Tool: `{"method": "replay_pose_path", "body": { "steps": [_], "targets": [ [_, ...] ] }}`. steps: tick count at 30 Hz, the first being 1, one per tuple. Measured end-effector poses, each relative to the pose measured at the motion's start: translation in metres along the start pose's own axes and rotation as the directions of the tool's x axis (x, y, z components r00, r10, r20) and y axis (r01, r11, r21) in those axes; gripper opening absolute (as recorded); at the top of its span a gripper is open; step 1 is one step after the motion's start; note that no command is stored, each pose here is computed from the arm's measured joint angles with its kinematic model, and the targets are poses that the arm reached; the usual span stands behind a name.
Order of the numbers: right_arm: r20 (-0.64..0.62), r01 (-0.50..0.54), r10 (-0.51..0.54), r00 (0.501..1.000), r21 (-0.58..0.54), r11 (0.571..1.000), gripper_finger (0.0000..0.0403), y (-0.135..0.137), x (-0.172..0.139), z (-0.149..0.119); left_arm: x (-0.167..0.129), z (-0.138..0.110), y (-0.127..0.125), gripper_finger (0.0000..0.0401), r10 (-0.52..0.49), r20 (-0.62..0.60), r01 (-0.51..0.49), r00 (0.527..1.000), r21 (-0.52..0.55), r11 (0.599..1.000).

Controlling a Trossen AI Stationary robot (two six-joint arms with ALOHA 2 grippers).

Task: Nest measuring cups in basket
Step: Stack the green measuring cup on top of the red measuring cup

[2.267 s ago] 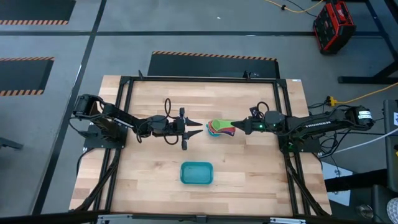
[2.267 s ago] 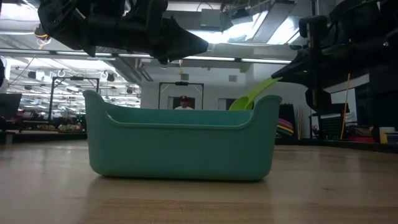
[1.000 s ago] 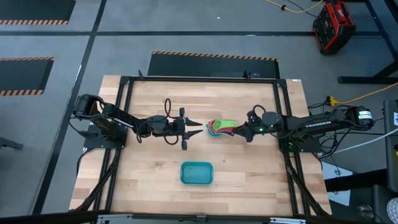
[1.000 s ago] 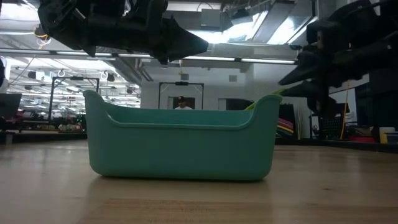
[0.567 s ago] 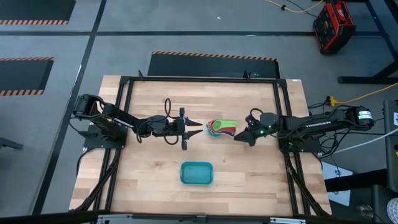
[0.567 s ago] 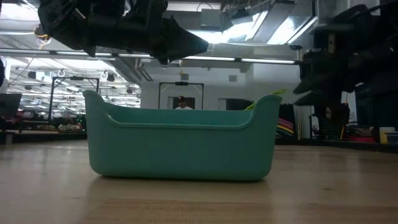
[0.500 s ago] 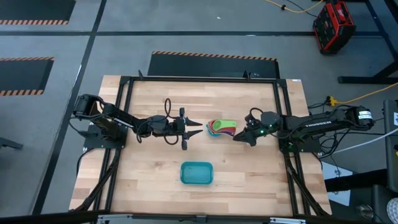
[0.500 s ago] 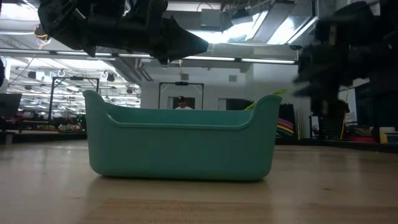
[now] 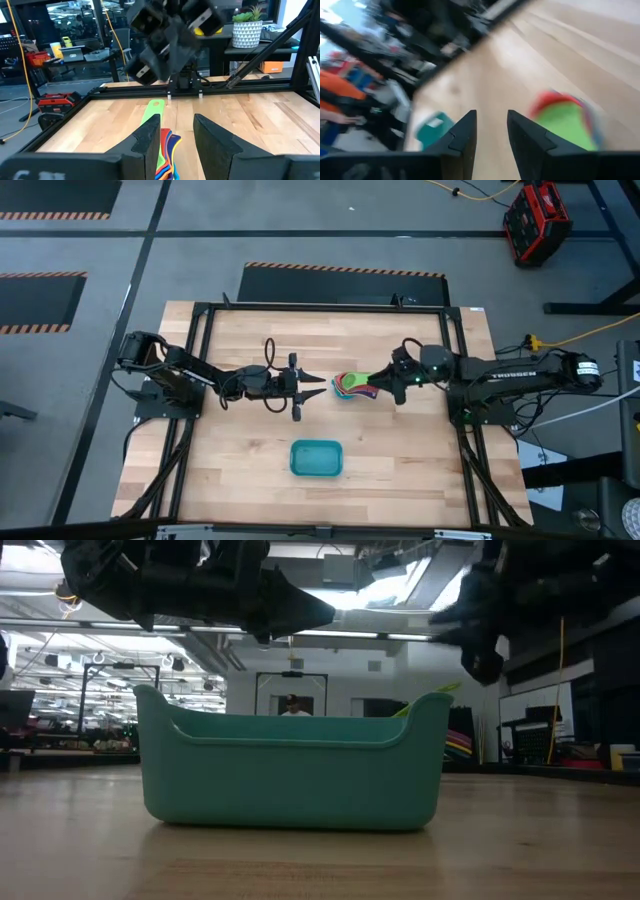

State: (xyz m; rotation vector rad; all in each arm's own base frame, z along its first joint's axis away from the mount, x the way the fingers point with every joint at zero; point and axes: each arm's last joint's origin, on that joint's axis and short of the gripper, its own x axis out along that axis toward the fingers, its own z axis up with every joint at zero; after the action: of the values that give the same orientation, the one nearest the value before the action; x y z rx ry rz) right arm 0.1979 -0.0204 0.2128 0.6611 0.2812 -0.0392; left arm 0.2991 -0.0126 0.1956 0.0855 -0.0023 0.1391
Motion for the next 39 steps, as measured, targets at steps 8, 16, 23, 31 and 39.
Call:
{"method": "replay_pose_path", "body": {
  "steps": [8,16,23,31,39],
  "targets": [
    [-0.172,0.202,-0.19,0.966,0.051,0.978,0.0113,-0.023,-0.005,-0.014,0.0,0.0,0.0,0.0112,0.001,0.0,-0.001,1.0,-0.001,1.0],
    [-0.185,0.191,-0.178,0.966,0.054,0.98,0.0113,-0.023,-0.005,-0.015,0.0,0.0,0.0,0.0112,0.0,0.0,0.0,1.0,-0.001,1.0],
    [-0.085,0.118,-0.114,0.99,0.039,0.992,0.0113,-0.017,-0.003,-0.005,0.0,0.0,0.0,0.0112,0.001,0.0,-0.001,1.0,0.0,1.0],
    [-0.036,0.03,-0.031,0.999,-0.008,1.0,0.0113,-0.011,-0.005,0.002,0.0,0.0,0.0,0.0112,0.0,0.0,0.0,1.0,0.001,1.0],
    [0.071,0.079,-0.078,0.994,-0.009,0.997,0.0113,-0.019,-0.021,0.018,0.0,0.0,0.0,0.0112,0.0,0.0,0.0,1.0,0.0,1.0]
  ]
}}
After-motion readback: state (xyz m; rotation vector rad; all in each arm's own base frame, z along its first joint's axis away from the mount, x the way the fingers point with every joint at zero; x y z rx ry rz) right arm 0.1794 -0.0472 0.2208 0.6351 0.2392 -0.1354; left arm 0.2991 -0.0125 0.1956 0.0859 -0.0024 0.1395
